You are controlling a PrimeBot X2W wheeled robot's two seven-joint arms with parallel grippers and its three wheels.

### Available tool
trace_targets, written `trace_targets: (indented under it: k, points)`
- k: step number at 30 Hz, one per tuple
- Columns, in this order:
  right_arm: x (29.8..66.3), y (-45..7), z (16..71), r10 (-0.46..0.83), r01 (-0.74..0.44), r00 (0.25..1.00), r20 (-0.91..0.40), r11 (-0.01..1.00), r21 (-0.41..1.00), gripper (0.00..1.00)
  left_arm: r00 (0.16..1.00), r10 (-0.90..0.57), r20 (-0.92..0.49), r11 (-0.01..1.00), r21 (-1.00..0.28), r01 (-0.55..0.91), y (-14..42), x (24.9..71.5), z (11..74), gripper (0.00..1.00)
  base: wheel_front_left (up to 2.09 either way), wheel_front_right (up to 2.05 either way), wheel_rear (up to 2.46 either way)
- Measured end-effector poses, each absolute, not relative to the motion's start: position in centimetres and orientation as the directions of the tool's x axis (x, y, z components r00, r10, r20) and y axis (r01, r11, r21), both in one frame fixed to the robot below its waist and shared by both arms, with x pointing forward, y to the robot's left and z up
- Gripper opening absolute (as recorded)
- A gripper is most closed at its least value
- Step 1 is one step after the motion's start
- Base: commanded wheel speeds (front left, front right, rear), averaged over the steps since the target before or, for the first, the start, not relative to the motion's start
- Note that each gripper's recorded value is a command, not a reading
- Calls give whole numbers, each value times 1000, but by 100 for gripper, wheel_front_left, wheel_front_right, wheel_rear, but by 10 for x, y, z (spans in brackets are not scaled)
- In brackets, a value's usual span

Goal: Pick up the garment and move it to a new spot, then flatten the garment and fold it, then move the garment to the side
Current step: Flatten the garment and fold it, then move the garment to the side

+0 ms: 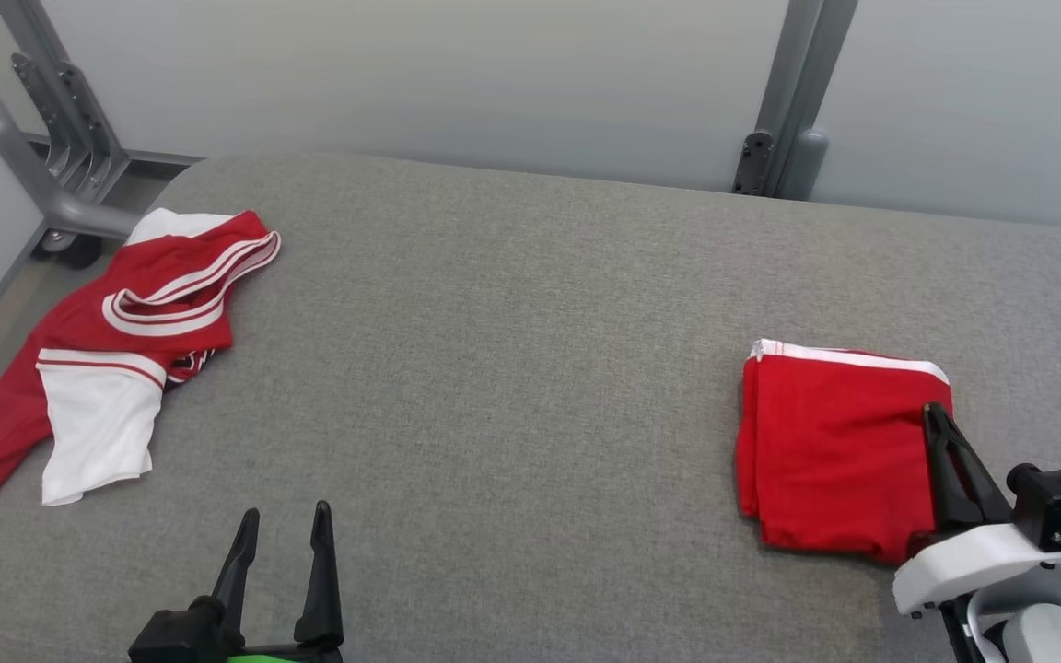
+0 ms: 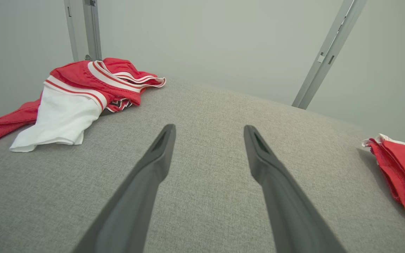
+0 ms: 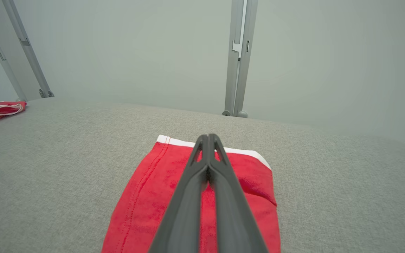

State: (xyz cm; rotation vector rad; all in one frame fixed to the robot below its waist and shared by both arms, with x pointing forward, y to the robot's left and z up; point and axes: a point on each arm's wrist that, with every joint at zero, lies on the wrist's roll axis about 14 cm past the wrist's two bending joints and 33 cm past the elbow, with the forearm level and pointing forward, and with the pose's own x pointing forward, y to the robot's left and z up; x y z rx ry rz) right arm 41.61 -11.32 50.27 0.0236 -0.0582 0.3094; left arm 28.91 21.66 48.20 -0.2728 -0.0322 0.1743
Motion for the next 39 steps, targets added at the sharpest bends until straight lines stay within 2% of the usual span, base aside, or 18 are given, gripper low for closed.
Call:
trace_targets:
  k: [1, 7, 13, 32, 36, 39]
  points:
    - [414, -120, 507, 290, -293, 954, 73, 956, 21, 100, 986, 168, 8, 950, -269, -159, 215, 290, 482, 100, 0, 0, 0]
    - [402, -174, 510, 180, -179, 981, 73, 984, -10, 100, 991, 132, 4, 958, -255, -127, 211, 295, 479, 100, 0, 0, 0]
    - [388, -198, 502, 105, -105, 993, 50, 994, -13, 100, 993, 114, 12, 964, -242, -108, 211, 298, 480, 100, 0, 0, 0]
    - [369, -207, 492, 34, -35, 999, 33, 998, 42, 100, 999, 30, 19, 972, -235, -24, 191, 312, 481, 100, 0, 0, 0]
    - [375, -203, 486, 47, -48, 999, 8, 995, 88, 100, 1000, 23, 15, 972, -236, -19, 189, 313, 480, 100, 0, 0, 0]
    - [392, -199, 483, 81, -72, 995, -65, 990, 120, 100, 1000, 12, 6, 972, -237, -10, 186, 313, 477, 100, 0, 0, 0]
